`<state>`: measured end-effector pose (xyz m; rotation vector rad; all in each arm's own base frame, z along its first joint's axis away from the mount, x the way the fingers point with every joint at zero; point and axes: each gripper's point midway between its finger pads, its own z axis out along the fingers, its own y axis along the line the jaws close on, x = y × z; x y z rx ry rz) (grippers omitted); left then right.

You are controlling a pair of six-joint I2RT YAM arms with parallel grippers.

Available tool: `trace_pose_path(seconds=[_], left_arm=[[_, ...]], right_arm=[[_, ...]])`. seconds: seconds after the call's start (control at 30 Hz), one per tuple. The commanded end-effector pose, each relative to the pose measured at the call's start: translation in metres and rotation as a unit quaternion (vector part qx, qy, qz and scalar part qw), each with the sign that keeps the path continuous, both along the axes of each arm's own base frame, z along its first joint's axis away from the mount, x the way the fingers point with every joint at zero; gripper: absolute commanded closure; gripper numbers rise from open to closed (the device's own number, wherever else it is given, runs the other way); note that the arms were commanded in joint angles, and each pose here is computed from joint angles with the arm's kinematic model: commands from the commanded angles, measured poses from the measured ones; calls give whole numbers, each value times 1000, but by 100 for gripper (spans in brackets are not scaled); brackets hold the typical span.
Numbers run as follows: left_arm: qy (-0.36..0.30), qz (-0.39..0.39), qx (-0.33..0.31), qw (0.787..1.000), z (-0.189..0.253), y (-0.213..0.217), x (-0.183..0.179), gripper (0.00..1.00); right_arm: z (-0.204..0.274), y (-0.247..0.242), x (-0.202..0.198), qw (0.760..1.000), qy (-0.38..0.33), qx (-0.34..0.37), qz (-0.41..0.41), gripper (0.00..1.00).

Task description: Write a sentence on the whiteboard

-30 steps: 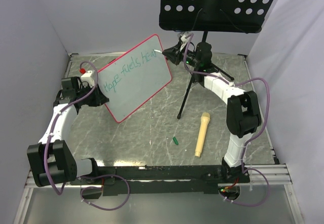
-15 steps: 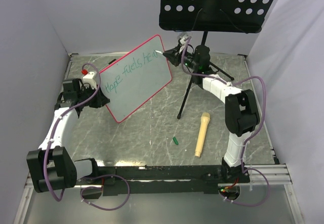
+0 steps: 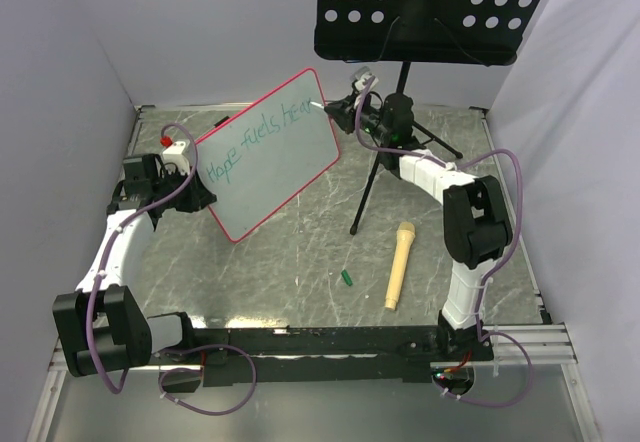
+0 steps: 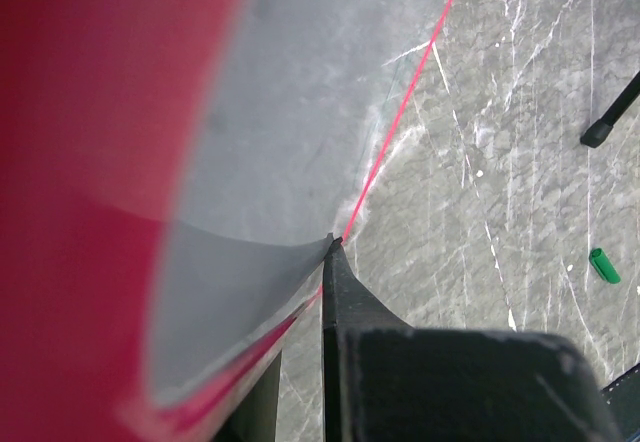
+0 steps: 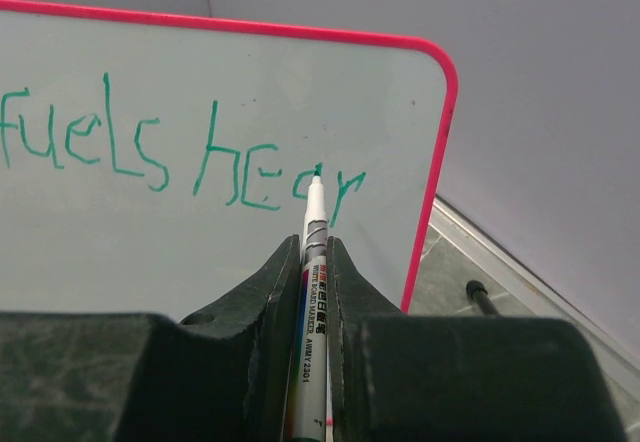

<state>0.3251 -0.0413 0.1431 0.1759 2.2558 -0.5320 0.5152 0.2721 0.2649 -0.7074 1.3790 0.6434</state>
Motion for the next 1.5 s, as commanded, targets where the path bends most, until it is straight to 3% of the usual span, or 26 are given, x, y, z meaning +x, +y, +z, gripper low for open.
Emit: trace_pose_path(seconds=[0.0, 1.47], left_arm=[[172, 40, 227, 958, -89, 82, -64, 99], [166, 41, 220, 960, -91, 79, -62, 99]], right_arm=[[32, 1, 14, 999, -50, 11, -9, 100], [4, 4, 43, 999, -26, -17, -23, 100]])
